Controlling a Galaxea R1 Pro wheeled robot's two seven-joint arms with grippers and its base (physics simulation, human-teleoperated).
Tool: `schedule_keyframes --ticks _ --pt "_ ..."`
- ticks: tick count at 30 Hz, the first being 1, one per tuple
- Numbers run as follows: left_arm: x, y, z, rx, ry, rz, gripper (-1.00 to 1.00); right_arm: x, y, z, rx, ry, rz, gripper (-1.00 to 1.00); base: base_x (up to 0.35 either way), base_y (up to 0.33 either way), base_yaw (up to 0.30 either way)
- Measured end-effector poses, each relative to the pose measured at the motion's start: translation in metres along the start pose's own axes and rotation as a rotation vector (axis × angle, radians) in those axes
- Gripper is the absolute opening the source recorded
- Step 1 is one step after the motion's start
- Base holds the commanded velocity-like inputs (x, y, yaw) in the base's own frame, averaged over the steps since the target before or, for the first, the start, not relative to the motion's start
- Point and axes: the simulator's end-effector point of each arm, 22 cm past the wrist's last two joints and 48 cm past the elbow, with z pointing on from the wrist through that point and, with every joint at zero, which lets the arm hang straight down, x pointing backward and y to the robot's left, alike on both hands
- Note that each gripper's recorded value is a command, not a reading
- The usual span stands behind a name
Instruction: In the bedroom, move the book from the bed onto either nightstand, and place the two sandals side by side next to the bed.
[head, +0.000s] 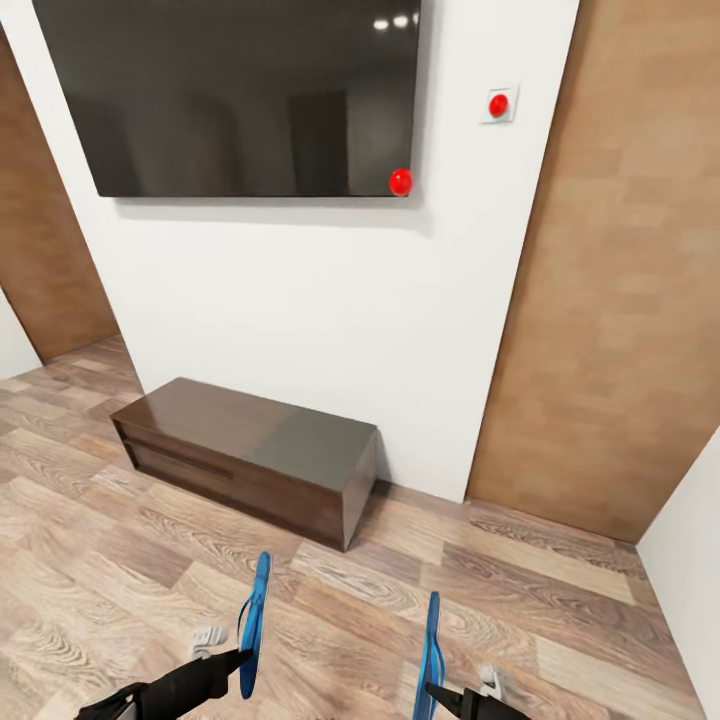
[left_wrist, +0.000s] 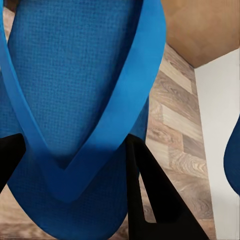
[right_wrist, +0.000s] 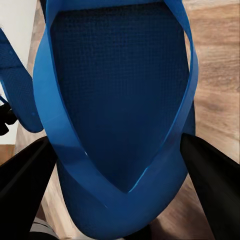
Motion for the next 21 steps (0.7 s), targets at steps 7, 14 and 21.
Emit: schedule_keyframes --ticks 7,14,21 --pt "0.0017 0.0008 0.0003 -0.001 0.003 -0.002 -1.0 0.0011 -0.0009 0.0002 0.001 0.002 0.002 -1.0 0.0 0.0 0.282" --pt "0.0032 0.0016 0.0005 -0.002 0.006 -0.004 -1.0 0.0021 -0.002 0.0003 0.003 0.004 0.005 -1.0 0.0 0.0 0.282" --pt "0.0045 0.0024 0.0008 -0.003 0.008 -0.007 -1.0 0.0032 -0.0031 0.0004 0.004 0.006 0.007 -1.0 0.0 0.0 0.282"
